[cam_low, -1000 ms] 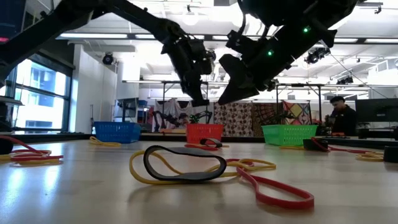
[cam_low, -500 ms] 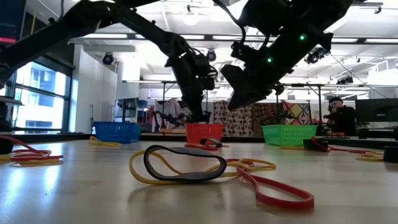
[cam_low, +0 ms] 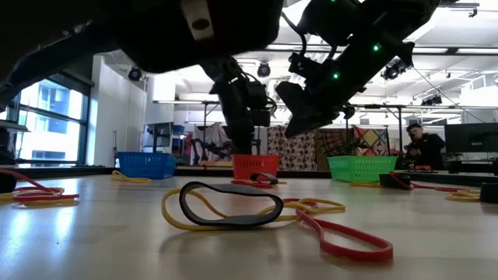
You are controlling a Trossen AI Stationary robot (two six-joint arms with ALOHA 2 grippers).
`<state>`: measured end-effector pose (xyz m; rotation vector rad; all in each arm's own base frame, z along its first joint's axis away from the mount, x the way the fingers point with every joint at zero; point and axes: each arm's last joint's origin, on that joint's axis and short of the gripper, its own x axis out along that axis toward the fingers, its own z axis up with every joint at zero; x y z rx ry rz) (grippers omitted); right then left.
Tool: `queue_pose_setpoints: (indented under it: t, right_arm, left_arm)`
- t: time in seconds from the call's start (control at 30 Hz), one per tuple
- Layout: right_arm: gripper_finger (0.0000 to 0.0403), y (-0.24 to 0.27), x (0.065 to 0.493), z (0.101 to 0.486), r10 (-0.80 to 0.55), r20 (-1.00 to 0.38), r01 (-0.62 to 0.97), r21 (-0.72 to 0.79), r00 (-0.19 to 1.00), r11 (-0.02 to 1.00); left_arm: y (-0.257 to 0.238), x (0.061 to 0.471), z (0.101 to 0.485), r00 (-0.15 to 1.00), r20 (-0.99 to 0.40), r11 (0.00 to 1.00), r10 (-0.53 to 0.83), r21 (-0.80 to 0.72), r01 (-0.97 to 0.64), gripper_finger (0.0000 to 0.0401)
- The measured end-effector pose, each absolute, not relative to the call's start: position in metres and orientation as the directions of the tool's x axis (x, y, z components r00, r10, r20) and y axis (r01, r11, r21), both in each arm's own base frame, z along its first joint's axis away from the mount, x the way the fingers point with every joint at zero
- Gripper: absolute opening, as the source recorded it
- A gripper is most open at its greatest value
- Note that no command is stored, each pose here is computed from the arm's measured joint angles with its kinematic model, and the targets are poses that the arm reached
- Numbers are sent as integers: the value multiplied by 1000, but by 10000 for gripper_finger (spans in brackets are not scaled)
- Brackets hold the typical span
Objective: Sort rubber bands into baskets
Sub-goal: Put the black rubber band into the red bin, then put the red rubber band into the blue bin
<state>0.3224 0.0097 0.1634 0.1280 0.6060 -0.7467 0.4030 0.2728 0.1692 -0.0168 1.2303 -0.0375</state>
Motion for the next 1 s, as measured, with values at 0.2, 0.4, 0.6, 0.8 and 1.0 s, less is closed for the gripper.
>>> queue_pose_setpoints:
  t: [0.2, 0.4, 0.6, 0.8, 1.0]
  right_arm:
    - [0, 10, 322, 164, -599, -559, 665, -110, 573, 739]
    - [0, 10, 322, 164, -599, -559, 660, -118, 573, 742]
    - [0, 10, 322, 164, -599, -559, 658, -121, 573, 743]
    - [0, 10, 322, 163, -595, -562, 656, -118, 575, 746]
    - [0, 10, 322, 163, -594, -562, 655, -118, 575, 746]
  left_arm:
    - [274, 404, 165, 318, -948, 1000, -17, -15, 10, 16]
    - [275, 406, 166, 334, -943, 1000, 0, 1, 4, 30]
    - [275, 407, 166, 347, -938, 1000, 8, 10, 2, 61]
    - [276, 408, 167, 351, -936, 1000, 12, 13, 2, 100]
    - [276, 408, 167, 352, -936, 1000, 12, 13, -1, 121]
